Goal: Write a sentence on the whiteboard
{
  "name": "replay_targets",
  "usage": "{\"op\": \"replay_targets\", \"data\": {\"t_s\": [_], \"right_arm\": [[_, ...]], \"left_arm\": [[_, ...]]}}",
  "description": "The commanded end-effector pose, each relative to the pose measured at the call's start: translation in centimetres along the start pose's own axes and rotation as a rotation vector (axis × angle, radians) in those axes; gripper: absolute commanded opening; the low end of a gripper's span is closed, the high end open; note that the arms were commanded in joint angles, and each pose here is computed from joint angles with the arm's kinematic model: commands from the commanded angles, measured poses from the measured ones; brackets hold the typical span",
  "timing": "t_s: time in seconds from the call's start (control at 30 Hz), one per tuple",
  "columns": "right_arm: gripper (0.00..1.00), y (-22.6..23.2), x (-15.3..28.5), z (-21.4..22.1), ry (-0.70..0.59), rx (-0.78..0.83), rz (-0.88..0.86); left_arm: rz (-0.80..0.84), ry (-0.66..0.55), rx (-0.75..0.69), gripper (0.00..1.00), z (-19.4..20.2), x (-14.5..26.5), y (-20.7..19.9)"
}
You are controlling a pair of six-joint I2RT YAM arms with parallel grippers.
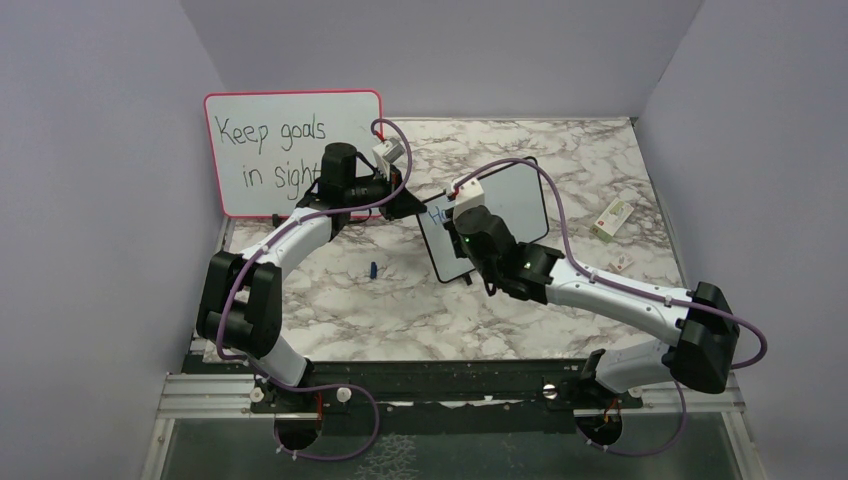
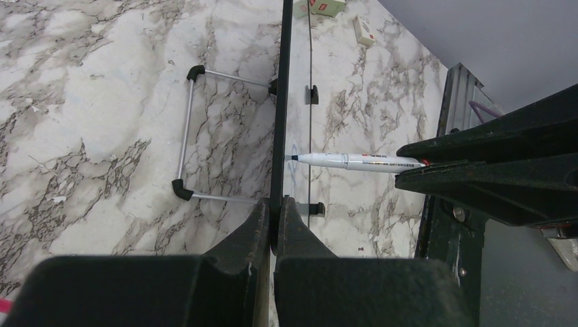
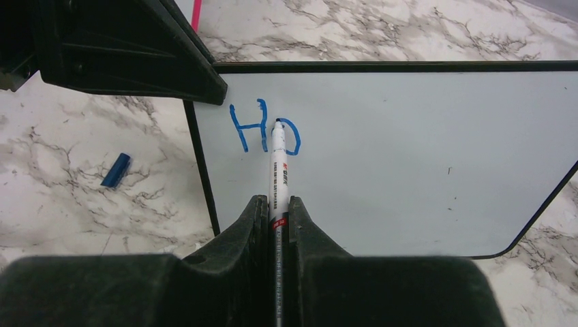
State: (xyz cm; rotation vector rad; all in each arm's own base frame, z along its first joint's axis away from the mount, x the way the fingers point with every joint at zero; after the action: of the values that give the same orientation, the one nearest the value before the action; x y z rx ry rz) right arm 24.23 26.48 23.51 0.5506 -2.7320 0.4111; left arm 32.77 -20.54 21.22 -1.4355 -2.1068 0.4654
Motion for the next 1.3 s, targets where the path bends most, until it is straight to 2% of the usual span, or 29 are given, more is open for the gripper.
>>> {"op": "replay_targets", "data": {"t_s": [0.0,0.33,0.63,1.27], "right_arm": [[0.01,-0.4,0.7,-0.4,-0.004,-0.008,-0.016],[0.01,-0.6,1.5,-0.7,-0.008,-0.003,-0.040],[0.01,-2.3,1.3,-0.6,-0.019,-0.010,0.080],[0.01,-1.2,0.0,-0.6,-0.018,-0.006,0.026]], "left_arm": [[0.003,0.028,-0.015,0.00,0.4,0.2,-0.1],[-0.004,0.030,-0.012,0.00,0.6,0.2,0.1],[-0.003,0.030,-0.012,0.00,0.5,0.2,0.1],[0.002,0.032,-0.010,0.00,0.6,0.2,0.0]]}}
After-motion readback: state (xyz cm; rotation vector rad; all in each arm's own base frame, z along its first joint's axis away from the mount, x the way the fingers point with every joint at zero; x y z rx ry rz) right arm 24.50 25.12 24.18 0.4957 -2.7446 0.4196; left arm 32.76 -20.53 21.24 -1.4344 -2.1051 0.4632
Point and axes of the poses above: each gripper's point midway between its finger pads, its own x axis back along the fingers, its own y axis along the line the jaws close on, z = x × y, the point moved 6 cm from there along x, back along the fingers, and after that the axes turned 7 degrees about x, right-handed, at the moved point
